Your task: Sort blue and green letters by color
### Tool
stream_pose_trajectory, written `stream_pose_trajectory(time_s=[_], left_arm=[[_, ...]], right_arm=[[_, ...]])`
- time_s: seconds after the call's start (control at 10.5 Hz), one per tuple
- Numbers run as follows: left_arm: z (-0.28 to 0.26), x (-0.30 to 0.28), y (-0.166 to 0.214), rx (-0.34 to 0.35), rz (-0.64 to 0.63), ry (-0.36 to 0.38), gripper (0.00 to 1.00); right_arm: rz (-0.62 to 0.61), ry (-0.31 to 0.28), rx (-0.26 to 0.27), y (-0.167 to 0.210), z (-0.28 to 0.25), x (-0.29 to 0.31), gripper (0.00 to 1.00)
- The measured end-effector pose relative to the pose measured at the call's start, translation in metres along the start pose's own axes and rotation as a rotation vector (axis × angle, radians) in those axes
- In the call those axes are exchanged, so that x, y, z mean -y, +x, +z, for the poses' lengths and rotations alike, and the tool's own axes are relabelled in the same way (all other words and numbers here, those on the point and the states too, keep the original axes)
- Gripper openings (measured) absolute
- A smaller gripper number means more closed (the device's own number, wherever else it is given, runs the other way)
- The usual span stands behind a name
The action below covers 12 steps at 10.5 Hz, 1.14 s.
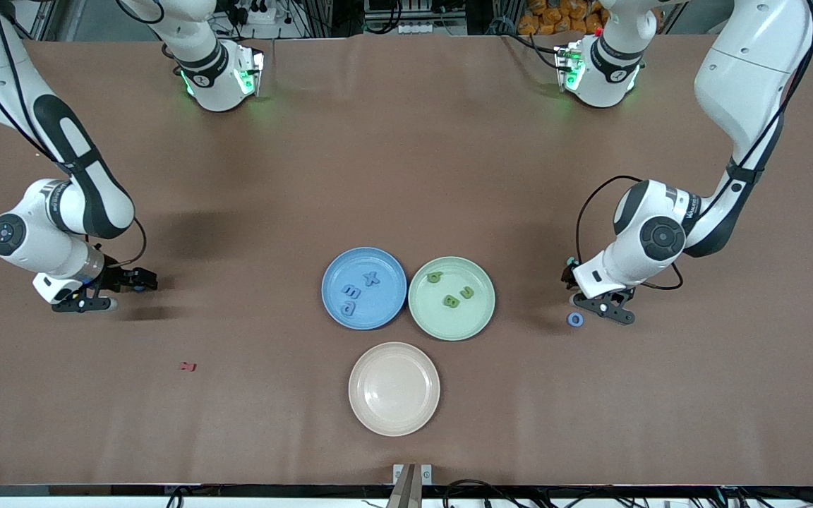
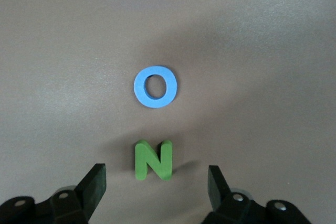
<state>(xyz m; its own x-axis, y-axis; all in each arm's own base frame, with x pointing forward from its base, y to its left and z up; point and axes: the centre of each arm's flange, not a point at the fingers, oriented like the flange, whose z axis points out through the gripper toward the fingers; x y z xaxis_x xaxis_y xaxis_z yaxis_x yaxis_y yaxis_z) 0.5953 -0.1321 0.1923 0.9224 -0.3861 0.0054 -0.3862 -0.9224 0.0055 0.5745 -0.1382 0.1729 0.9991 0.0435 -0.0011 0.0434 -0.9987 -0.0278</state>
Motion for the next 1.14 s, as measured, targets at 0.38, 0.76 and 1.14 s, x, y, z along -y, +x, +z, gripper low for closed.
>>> stream_pose_trajectory(time_s=[0.38,0.76,1.14], left_arm=[[0.009,0.000,0.001,0.009,-0.003,-0.010,0.81],[0.016,0.001,0.000,0.018,-0.006,-0.016,0.62],[0.013,0.007,0.002,0.009,-0.014,-0.011,0.33]], right_arm=[[-0.027,-0.017,0.004,-0.001,0.000,-0.002,1.00],[-0.027,-0.013,0.015,-0.003,0.007,-0.003,0.92],[-0.029,-0.019,0.002,0.000,-0.001,-0.004,0.39]])
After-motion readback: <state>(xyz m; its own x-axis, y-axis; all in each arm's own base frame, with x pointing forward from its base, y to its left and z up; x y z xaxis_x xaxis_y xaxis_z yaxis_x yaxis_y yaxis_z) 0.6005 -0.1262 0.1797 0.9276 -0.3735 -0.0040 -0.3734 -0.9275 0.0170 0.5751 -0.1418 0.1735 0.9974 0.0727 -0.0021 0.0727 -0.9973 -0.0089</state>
